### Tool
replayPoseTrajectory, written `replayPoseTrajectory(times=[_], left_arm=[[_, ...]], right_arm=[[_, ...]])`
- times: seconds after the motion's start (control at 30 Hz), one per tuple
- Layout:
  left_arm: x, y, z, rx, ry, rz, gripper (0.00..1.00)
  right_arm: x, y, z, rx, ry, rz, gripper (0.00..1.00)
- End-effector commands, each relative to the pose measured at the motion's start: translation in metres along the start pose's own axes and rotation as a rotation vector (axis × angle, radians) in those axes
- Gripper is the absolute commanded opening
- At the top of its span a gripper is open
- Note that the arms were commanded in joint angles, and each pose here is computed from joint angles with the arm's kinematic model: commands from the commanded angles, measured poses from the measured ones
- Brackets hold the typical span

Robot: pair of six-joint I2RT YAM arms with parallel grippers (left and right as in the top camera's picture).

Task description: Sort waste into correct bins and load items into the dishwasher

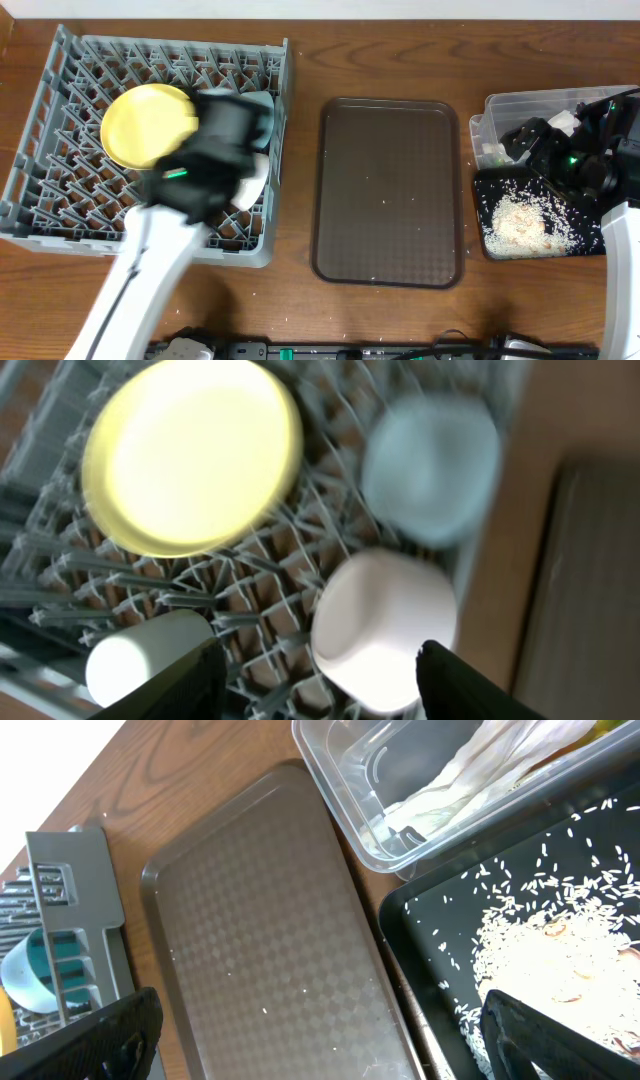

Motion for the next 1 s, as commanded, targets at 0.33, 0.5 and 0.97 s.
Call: replayPoseTrajectory(times=[0.33,0.5,0.97], left_arm=[[-0.037,0.025,0.152,0.634,-0.095,0.094,0.63],[-0.079,0.020,0.177,0.768,-0.130,0.202,0.63],[-0.155,0.004,0.205,0.851,-0.095,0.336,0.62]], right_arm=[[-0.004,-0.012,0.024,0.153,0.107,0.060,0.99],[-0.005,-0.014,0.027,0.163,0.111,0.066,0.99],[-0.006,-0.013,0.022,0.160,0.060,0.051,0.99]])
Point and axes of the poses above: each gripper's point midway between its finger pads, its own x axis back along the fingers, its own z axis along the line the jaws close on, y = z × x, the point moved 9 cm from there along x, back along the fingers
